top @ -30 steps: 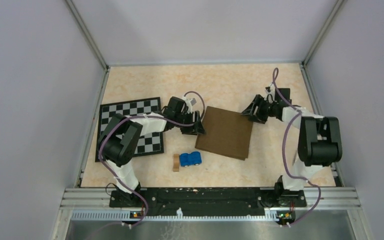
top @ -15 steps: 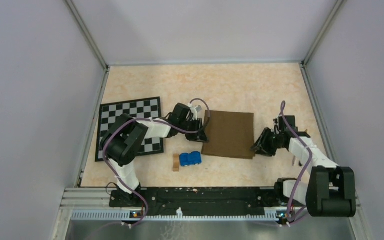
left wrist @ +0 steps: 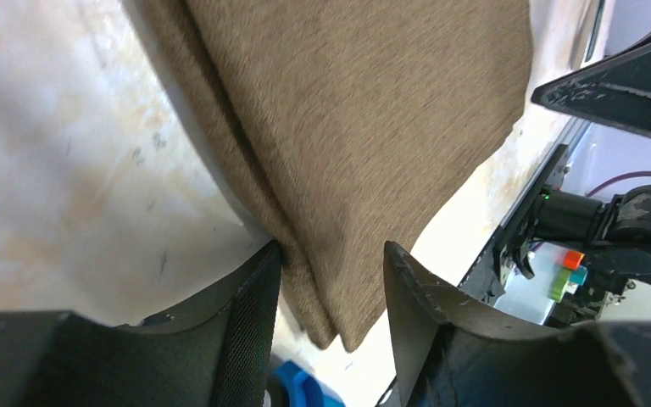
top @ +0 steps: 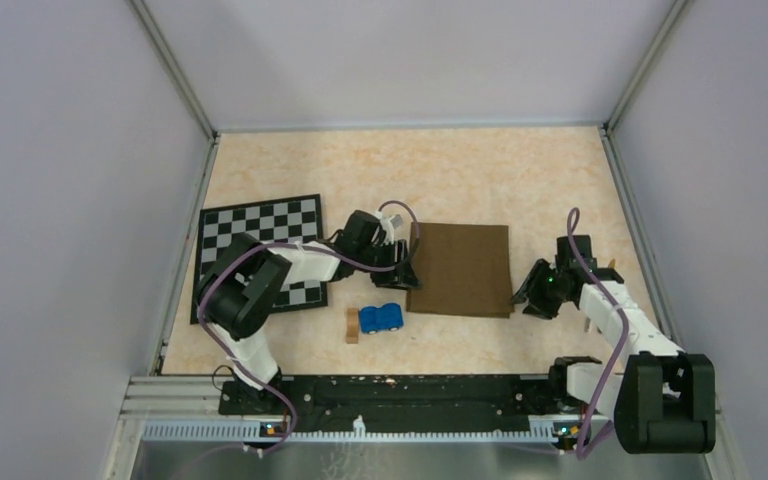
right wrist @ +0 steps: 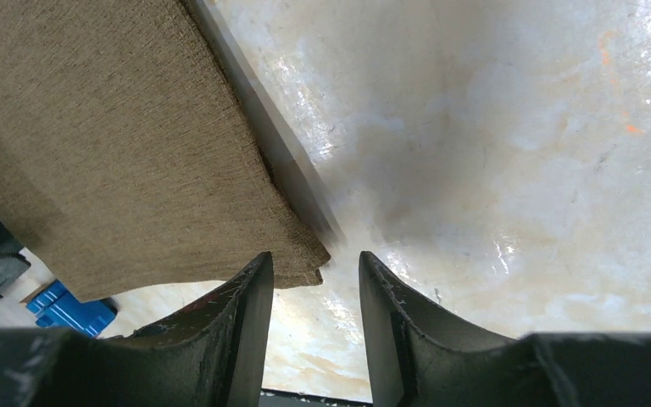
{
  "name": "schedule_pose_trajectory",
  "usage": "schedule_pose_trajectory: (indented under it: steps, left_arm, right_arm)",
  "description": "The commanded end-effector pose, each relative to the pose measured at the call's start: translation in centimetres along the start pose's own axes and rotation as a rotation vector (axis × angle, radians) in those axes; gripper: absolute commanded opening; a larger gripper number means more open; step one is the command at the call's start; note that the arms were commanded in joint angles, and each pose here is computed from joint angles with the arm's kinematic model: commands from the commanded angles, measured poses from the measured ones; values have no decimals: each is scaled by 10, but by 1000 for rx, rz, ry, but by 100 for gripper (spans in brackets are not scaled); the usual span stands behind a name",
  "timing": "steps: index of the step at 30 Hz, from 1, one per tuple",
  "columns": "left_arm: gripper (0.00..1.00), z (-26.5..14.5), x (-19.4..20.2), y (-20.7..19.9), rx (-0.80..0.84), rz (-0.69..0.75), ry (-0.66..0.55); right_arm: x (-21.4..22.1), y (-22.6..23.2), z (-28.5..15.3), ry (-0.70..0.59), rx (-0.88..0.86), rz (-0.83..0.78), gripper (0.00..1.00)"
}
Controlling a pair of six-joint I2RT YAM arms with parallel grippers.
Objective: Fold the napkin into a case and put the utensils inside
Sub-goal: Pick up the top corner of the square-folded napkin from the center of the board.
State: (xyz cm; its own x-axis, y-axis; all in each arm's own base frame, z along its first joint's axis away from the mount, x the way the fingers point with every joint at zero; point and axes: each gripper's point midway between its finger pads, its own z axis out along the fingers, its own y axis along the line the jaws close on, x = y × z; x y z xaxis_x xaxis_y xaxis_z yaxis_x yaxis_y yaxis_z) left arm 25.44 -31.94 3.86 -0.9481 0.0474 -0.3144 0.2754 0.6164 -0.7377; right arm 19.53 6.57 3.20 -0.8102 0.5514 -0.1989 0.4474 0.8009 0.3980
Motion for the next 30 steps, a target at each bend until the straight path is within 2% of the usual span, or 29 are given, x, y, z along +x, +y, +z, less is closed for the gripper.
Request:
schedule_pose_trajectory:
  steps: [1, 8, 16, 23, 30]
  left_arm:
    - [54, -10, 23, 14, -71, 0, 36]
    - [40, -10, 40, 18, -91, -10, 62]
    - [42, -16, 50, 21, -102, -17, 65]
    - [42, -18, 50, 18, -92, -12, 60]
    - [42, -17, 53, 19, -92, -18, 69]
  right_arm:
    - [-13, 8, -1, -41, -9, 3, 42]
    - [-10, 10, 5, -15, -29, -3, 35]
    - [-7, 14, 5, -11, -57, -9, 33]
    - [-2, 14, 9, 26, -58, -5, 36]
    - [0, 15, 9, 29, -75, -1, 33]
